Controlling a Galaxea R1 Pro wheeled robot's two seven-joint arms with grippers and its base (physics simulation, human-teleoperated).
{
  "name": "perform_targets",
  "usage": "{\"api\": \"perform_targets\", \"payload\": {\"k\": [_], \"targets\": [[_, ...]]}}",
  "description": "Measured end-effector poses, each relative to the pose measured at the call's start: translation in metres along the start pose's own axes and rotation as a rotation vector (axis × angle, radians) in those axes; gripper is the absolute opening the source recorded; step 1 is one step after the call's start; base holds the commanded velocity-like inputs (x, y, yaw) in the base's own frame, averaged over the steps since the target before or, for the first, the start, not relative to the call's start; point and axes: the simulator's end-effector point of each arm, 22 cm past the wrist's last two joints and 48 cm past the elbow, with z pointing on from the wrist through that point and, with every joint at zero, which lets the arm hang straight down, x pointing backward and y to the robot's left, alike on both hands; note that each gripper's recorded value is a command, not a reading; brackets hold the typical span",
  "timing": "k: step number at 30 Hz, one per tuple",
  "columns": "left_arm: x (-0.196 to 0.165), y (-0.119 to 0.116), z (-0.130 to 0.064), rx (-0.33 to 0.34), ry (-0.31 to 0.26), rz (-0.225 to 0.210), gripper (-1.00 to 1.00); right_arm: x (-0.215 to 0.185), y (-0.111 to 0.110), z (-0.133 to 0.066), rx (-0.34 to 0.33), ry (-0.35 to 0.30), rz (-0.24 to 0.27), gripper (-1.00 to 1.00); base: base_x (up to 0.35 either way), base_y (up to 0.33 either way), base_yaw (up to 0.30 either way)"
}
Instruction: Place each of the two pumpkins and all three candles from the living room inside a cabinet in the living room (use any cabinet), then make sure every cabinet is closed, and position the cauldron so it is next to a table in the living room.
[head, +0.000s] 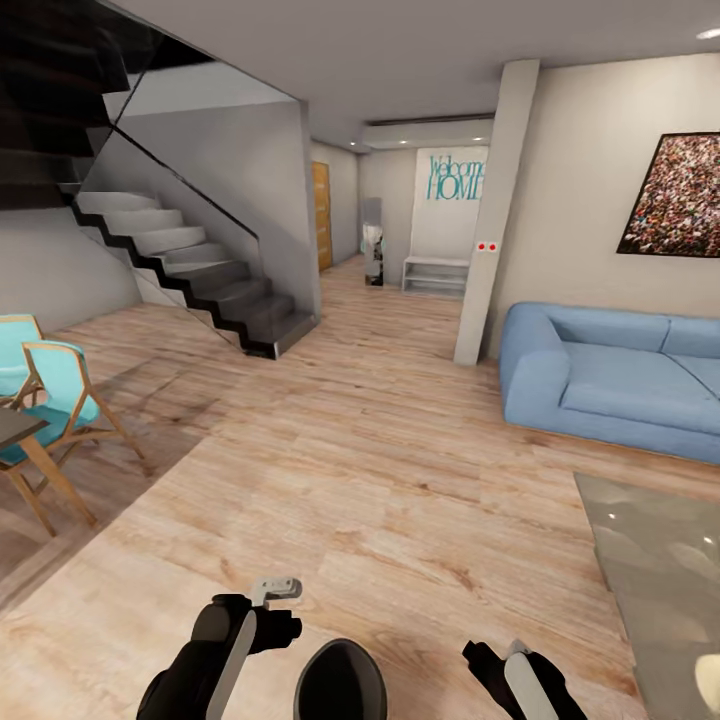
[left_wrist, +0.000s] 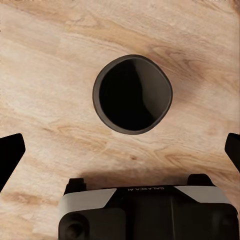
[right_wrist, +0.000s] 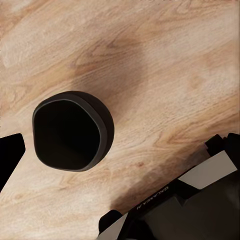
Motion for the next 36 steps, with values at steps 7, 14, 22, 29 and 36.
{"api": "perform_targets", "payload": {"k": [7, 14, 22, 29, 36], "targets": [[0.000, 0.000, 0.000, 0.000, -0.001, -0.002, 1.00, -0.001, 0.000, 0.000, 0.002, -0.003, -0.005, 1.00, 0.126, 0.123, -0.004], [0.000, 0.002, 0.000, -0.003, -0.001, -0.003, 1.00, -0.002, 0.000, 0.000, 0.002, -0.010, -0.007, 1.00, 0.057, 0.113, 0.000], [-0.002, 0.001, 0.000, -0.004, -0.007, 0.000, 1.00, 0.005, -0.009, 0.005, 0.025, -0.015, -0.006, 1.00, 0.025, 0.084, 0.000], [-0.009, 0.002, 0.001, -0.006, -0.040, -0.006, 1.00, 0.006, -0.009, 0.007, 0.039, -0.024, -0.065, 1.00, 0.001, 0.003, 0.000], [-0.016, 0.005, 0.007, -0.014, -0.064, -0.008, 1.00, 0.002, -0.007, 0.012, 0.065, -0.053, -0.184, 1.00, 0.000, 0.000, 0.000]]}}
